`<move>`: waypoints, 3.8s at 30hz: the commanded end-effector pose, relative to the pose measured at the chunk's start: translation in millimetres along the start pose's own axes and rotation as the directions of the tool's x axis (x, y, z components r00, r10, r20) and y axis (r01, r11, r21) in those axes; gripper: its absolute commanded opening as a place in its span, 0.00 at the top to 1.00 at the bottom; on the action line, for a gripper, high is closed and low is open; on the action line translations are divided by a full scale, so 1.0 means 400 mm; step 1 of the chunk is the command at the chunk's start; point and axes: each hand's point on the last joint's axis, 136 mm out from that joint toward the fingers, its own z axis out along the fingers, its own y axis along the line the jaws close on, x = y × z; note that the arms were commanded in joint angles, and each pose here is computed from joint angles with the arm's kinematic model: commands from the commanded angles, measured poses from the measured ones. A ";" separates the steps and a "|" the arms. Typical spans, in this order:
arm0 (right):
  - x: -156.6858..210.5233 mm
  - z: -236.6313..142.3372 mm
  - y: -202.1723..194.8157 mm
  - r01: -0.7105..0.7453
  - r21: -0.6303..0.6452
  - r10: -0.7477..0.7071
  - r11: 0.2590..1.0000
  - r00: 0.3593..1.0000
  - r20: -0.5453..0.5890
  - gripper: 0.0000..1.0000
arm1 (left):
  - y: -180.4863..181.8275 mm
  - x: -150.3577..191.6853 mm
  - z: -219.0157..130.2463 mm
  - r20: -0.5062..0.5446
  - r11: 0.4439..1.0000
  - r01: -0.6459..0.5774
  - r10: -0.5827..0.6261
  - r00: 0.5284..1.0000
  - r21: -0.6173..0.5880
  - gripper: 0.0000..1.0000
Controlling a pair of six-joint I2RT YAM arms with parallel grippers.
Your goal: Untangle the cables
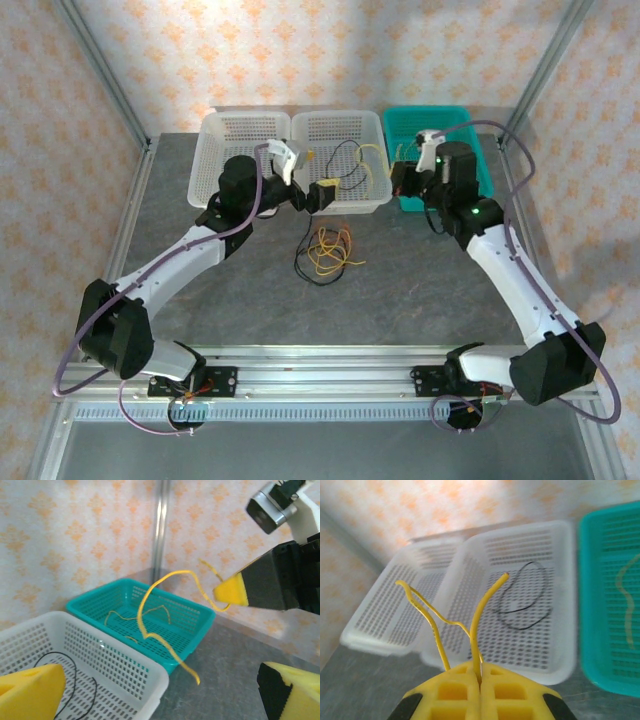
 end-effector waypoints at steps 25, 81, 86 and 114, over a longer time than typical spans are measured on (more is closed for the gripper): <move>-0.081 0.297 -0.516 -0.424 0.417 0.411 0.804 0.903 0.126 1.00 | 0.238 0.156 0.254 -0.062 0.791 0.546 -0.581 0.811 -0.275 0.01; 0.172 0.201 -0.045 -0.093 0.228 0.099 0.969 0.995 -0.017 0.43 | 0.032 0.280 -0.004 -0.100 0.782 0.487 -0.562 0.821 -0.389 0.01; 0.280 0.196 0.038 -0.132 0.207 0.147 0.969 0.988 -0.057 0.48 | 0.035 0.331 -0.068 -0.047 0.723 0.544 -0.618 0.785 -0.426 0.01; 0.565 0.314 0.082 -0.207 0.306 0.293 0.929 0.917 -0.270 0.52 | 0.066 0.505 -0.197 0.085 0.542 0.715 -0.768 0.635 -0.442 0.03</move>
